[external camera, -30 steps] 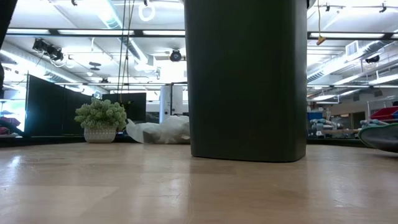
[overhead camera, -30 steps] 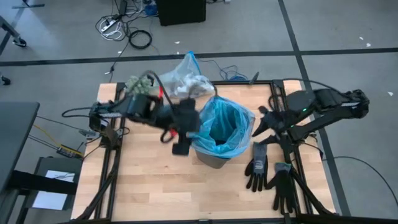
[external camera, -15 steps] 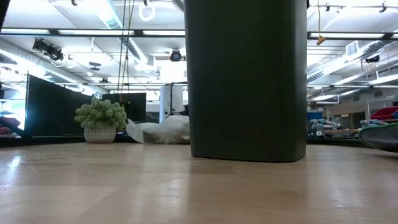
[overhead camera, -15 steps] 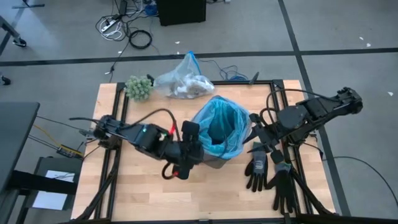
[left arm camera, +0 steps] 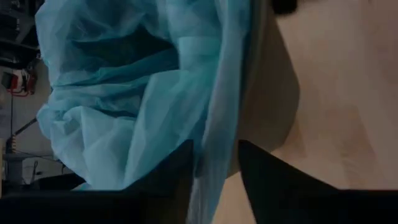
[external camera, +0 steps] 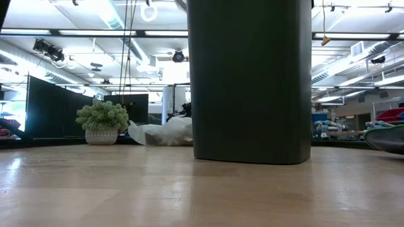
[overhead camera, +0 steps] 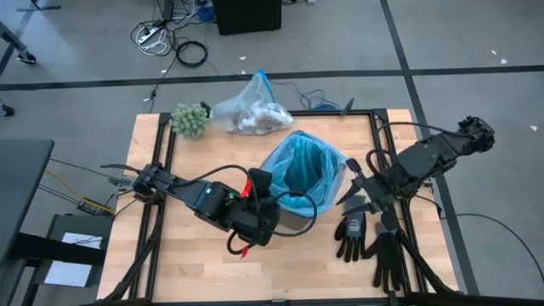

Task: Place trash/remove bag and relplace
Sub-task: Insert the new blue trash bag into the trash bin

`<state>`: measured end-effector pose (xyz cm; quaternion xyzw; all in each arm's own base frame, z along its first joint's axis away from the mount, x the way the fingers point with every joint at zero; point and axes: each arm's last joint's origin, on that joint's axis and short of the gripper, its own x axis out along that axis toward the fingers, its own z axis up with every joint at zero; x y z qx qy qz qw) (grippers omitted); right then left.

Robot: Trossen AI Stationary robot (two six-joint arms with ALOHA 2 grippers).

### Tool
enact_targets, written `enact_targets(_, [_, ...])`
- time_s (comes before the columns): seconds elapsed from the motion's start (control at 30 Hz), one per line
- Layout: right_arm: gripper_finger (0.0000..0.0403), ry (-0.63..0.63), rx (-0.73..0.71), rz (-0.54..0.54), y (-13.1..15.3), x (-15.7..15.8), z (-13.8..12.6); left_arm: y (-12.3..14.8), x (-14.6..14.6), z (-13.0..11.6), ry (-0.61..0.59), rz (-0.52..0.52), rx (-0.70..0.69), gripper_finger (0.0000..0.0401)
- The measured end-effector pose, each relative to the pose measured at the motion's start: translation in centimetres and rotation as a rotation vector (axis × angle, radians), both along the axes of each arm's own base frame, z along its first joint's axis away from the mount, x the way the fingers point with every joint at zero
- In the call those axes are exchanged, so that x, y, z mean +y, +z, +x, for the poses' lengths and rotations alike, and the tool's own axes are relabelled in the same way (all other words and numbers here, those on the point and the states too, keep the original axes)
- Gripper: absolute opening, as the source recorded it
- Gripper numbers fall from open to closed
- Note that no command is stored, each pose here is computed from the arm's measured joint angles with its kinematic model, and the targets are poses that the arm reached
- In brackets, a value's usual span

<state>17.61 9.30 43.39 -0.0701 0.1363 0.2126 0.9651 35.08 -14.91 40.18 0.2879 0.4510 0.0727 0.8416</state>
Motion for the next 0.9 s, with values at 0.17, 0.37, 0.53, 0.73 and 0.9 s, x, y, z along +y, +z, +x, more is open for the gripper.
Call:
enact_targets(0.17, [0.0113, -0.008, -0.007, -0.192, -1.1, 1.1, 1.3, 0.0, -1.3, -0.6, -0.039, 0.005, 0.009, 0.0066])
enact_targets(0.37, [0.0163, -0.026, -0.014, -0.398, -2.5, 2.4, 3.0, 0.0, -1.4, -0.7, -0.028, -0.008, 0.003, 0.0014])
enact_targets(0.53, [0.0191, -0.066, -0.095, -0.430, -1.9, 2.6, 3.4, 0.1, -1.7, -0.6, -0.032, -0.026, -0.025, 0.0007])
enact_targets(0.73, [0.0192, -0.073, -0.116, -0.459, -1.6, 2.1, 3.4, 0.1, -1.9, -0.6, -0.052, -0.052, -0.016, 0.0008])
enact_targets(0.9, [0.0190, -0.070, -0.101, -0.468, -1.8, 2.0, 3.4, -0.1, -2.0, -0.6, -0.058, -0.051, -0.005, 0.0008])
